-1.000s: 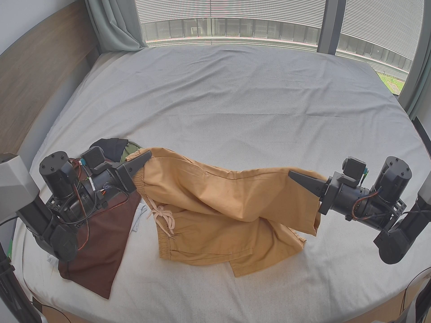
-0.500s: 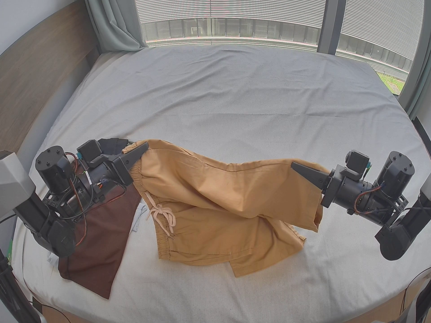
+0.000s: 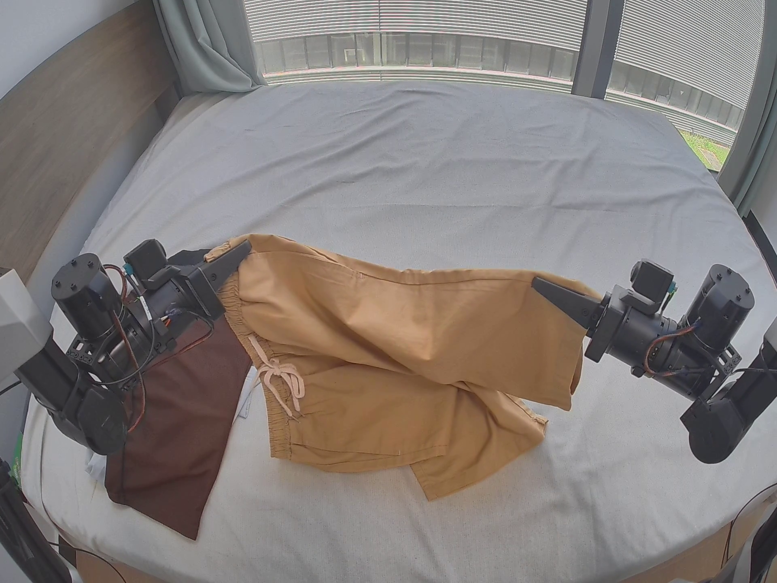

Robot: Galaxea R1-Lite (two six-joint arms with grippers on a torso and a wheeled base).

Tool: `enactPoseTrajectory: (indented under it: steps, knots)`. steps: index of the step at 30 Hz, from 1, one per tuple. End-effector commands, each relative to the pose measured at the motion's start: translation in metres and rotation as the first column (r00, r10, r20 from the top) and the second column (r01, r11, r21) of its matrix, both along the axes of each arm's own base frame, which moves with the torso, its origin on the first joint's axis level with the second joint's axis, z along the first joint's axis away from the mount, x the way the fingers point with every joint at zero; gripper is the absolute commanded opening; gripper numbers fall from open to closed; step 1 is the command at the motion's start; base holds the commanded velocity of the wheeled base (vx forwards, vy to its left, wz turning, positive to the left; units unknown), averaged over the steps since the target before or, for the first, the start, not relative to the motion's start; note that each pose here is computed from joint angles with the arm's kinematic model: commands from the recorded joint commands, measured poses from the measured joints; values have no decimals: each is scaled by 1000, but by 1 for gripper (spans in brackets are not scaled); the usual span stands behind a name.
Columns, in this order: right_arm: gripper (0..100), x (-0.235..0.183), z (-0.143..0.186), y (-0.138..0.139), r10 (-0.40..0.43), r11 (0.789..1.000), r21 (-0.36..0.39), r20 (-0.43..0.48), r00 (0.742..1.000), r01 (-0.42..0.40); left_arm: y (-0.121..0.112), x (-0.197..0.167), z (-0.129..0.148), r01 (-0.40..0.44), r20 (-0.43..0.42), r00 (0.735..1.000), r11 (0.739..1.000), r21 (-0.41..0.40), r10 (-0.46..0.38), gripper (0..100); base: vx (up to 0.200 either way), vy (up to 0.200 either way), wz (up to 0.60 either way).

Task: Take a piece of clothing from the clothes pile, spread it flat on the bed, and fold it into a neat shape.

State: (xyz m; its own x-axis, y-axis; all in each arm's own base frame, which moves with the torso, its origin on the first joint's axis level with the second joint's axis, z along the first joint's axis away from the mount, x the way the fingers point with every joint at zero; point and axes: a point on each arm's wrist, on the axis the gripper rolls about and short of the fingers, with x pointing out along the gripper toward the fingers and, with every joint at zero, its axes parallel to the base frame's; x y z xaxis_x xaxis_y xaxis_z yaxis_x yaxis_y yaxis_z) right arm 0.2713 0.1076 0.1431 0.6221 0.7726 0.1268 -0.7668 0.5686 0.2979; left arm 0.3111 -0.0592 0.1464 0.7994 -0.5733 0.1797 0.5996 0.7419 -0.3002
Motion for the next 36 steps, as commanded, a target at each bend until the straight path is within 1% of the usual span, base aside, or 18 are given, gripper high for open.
enactPoseTrajectory:
  steps: [1, 9, 17, 36]
  knots:
    - [0, 2, 3, -4, -15, 1000, 5, 10, 1000, 15, 2, 2, 0, -8, 1, 1000, 1000, 0, 8, 0, 0, 0, 0]
    - [0, 9, 5, -18, -66, 998, 7, 19, 998, 65, 5, 3, -2, -19, -2, 1000, 1000, 0, 19, 0, 0, 0, 0]
    - [0, 13, 6, -31, -106, 994, 24, 6, 994, 106, 9, 5, -1, -31, 3, 1000, 1000, 1, 31, 0, 0, 0, 0]
    - [0, 17, 6, -43, -142, 990, 23, 6, 990, 141, 19, 10, -5, -64, -8, 998, 998, -1, 64, 0, 0, 0, 0]
